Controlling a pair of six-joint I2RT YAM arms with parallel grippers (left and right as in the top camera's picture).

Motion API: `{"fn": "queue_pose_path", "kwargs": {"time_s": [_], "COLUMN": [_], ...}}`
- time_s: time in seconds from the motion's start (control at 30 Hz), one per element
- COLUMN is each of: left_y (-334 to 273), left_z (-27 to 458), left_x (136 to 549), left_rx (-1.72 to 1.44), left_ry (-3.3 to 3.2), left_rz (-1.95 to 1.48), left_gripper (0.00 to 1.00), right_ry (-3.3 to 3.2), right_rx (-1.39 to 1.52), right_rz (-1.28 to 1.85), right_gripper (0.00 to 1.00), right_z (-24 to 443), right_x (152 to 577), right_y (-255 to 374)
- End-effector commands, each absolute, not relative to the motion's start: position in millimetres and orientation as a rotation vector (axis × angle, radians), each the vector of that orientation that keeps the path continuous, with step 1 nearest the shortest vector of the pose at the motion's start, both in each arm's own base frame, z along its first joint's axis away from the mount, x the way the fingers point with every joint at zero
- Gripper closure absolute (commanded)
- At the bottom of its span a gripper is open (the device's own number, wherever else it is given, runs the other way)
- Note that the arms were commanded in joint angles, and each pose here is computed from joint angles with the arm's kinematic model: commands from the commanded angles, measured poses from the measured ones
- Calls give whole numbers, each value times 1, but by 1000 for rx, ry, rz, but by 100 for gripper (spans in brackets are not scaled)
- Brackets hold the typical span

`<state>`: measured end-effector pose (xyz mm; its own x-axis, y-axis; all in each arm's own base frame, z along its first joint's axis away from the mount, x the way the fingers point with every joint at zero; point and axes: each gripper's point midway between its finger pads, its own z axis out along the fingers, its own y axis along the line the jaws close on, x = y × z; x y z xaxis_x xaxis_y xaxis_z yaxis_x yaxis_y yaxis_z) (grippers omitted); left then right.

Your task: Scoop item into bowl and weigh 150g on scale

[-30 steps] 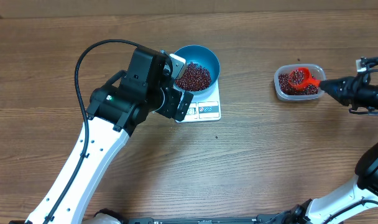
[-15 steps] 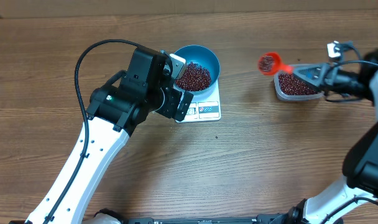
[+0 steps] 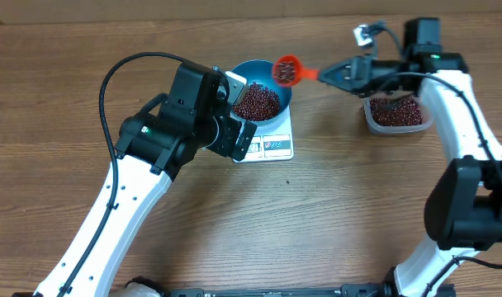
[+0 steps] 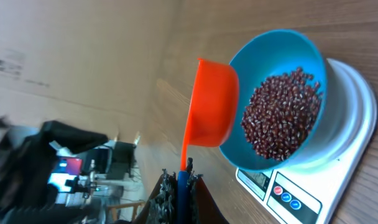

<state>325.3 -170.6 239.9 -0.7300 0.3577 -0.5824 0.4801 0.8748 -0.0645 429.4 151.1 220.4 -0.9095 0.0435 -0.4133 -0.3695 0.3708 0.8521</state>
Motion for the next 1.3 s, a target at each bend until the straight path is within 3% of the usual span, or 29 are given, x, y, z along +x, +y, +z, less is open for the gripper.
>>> {"fn": "queue_pose_path", "kwargs": {"time_s": [0.0,0.67,1.27], "left_y": [-172,-172,-172], "left_z": [242,242,242], "left_x": [327,327,327], "left_rx": [629,629,629], "left_ry": [2454,2454,2454], "left_rz": [-292,-292,-292], "left_gripper": [0,0,0], "right_ry": [2358,2494,2509], "right_rx": [-214,-378,-434], "right_rz": [1408,641,604], "right_gripper": [97,96,96], "right_z": [228,238,233], "right_x": [435,436,428], "right_y": [166,207,215]}}
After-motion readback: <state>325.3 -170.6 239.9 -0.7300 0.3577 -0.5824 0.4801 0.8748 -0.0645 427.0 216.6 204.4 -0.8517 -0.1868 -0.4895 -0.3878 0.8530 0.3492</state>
